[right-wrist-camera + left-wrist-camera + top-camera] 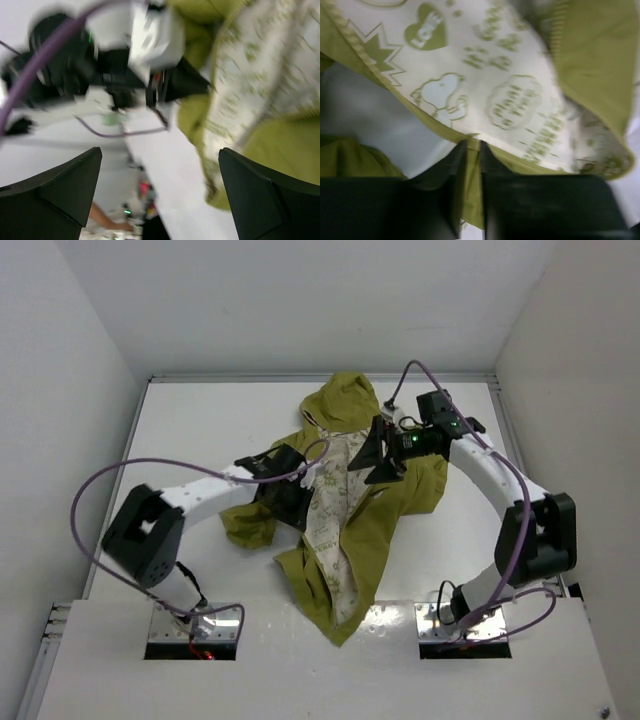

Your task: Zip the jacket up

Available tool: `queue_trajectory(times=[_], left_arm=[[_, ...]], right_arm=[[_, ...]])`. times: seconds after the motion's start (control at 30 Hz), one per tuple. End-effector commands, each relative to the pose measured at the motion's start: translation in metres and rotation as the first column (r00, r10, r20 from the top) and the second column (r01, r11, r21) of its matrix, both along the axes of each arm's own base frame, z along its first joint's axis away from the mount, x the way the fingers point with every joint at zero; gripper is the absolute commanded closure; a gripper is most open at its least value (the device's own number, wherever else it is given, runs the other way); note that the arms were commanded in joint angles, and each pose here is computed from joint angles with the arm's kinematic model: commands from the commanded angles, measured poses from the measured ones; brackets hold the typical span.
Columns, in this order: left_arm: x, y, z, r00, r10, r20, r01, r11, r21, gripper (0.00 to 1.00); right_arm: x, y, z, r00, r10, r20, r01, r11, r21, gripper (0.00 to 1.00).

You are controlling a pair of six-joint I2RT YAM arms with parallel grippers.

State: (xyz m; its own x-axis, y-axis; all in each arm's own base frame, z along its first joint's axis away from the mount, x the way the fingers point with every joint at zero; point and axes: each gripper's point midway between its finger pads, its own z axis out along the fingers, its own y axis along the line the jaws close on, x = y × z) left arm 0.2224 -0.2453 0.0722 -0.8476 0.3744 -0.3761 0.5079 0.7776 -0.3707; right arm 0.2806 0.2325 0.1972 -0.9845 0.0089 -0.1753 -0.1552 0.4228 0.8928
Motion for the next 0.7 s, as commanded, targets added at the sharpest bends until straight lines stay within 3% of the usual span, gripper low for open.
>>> queue_trajectory(times=[0.0,0.13,0.3,0.43,0.53,0.57,0.63,0.67], left_arm=[[0.025,-0.008,-0.016,0.998,0.055,-0.016,-0.054,0.996,0.074,0.84],[0.044,-0.011,-0.043,0.992,0.11,-0.069,-0.1,0.986,0.134,0.89],[0.084,-0.018,-0.066,0.979,0.198,-0.057,-0.193,0.977,0.088,0.92],[0.166,-0.027,-0.054,0.954,0.29,0.072,-0.289,0.957,-0.025,0.93],[0.212,-0.026,-0.061,0.935,0.326,0.139,-0.326,0.945,-0.02,0.93],[0.239,-0.032,-0.04,0.921,0.343,0.187,-0.335,0.94,-0.071,0.93],[0.257,-0.044,-0.016,0.917,0.322,0.233,-0.301,0.946,-0.123,0.93],[0.258,-0.041,-0.016,0.92,0.315,0.234,-0.292,0.948,-0.126,0.87]], right_arm=[[-0.048,-0.027,-0.026,0.992,0.122,0.044,-0.109,0.968,-0.228,0.01],[-0.069,-0.043,-0.035,0.976,0.169,0.136,-0.114,0.933,-0.342,0.01],[-0.081,-0.056,-0.029,0.944,0.231,0.235,-0.127,0.913,-0.387,0.01],[-0.092,-0.056,-0.029,0.916,0.277,0.289,-0.159,0.915,-0.371,0.01],[-0.095,-0.052,-0.03,0.915,0.284,0.286,-0.181,0.923,-0.339,0.03],[-0.096,-0.05,-0.027,0.909,0.292,0.299,-0.192,0.927,-0.321,0.04],[-0.094,-0.044,-0.023,0.901,0.297,0.316,-0.207,0.935,-0.288,0.05],[-0.091,-0.043,-0.021,0.897,0.296,0.329,-0.205,0.937,-0.282,0.06]])
